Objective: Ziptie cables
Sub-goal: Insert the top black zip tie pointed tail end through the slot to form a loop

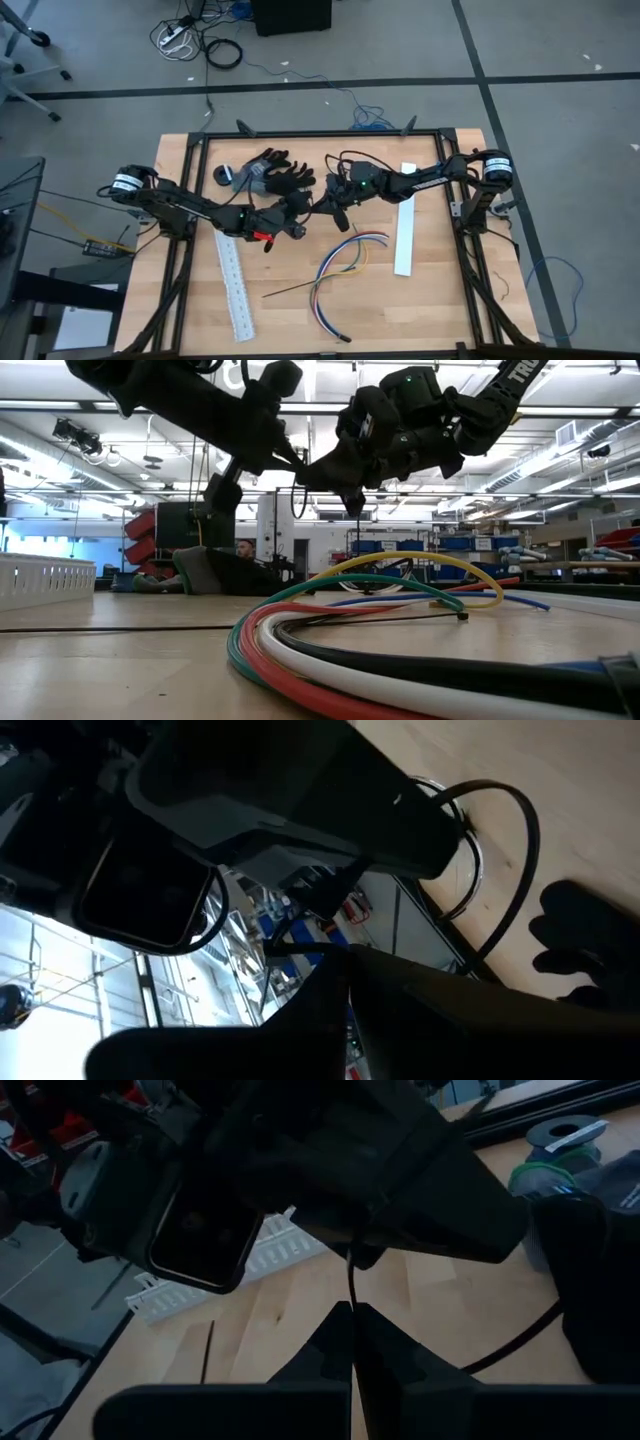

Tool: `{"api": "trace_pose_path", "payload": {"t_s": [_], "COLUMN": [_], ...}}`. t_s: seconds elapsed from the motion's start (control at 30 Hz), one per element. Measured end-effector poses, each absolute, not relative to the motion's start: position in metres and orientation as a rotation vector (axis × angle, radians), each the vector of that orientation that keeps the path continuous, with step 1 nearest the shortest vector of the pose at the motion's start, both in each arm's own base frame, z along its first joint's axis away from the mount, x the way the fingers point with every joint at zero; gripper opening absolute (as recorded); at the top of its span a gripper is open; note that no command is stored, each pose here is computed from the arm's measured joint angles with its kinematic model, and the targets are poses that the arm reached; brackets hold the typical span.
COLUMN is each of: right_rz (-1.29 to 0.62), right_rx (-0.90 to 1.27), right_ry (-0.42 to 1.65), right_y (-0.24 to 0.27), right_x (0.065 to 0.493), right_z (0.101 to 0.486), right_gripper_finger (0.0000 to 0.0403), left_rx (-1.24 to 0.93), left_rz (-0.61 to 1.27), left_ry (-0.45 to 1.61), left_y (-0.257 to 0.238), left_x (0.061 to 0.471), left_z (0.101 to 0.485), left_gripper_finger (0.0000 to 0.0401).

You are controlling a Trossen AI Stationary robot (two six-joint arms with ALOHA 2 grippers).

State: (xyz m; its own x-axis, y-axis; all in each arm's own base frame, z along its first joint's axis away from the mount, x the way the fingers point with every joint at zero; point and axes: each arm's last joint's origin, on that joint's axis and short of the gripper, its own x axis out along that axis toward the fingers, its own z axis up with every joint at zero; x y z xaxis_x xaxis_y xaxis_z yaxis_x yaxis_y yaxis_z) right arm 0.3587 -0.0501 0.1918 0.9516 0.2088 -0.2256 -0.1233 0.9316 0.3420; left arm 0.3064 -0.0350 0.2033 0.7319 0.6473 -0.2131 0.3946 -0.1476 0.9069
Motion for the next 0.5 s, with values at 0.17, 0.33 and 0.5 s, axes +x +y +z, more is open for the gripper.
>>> {"api": "trace_pose_path", "payload": {"t_s": [0.17, 0.33, 0.5], "right_rz": [0.164, 0.154, 0.155], "right_rx": [0.331, 0.325, 0.324], "right_ry": [0.262, 0.259, 0.259], "right_y": [-0.0506, -0.0544, -0.0547], "right_x": [0.3587, 0.3581, 0.3581], "right_z": [0.1917, 0.1917, 0.1918], "right_gripper_finger": [0.0000, 0.0000, 0.0000], "left_rx": [1.775, 1.765, 1.714], "left_rz": [0.265, 0.266, 0.288], "left_ry": [0.828, 0.828, 0.812], "left_y": [-0.0350, -0.0349, -0.0350], "left_x": [0.3061, 0.3060, 0.3060], "left_z": [0.2028, 0.2025, 0.2026], "left_gripper_finger": [0.0000, 0.0000, 0.0000]}}
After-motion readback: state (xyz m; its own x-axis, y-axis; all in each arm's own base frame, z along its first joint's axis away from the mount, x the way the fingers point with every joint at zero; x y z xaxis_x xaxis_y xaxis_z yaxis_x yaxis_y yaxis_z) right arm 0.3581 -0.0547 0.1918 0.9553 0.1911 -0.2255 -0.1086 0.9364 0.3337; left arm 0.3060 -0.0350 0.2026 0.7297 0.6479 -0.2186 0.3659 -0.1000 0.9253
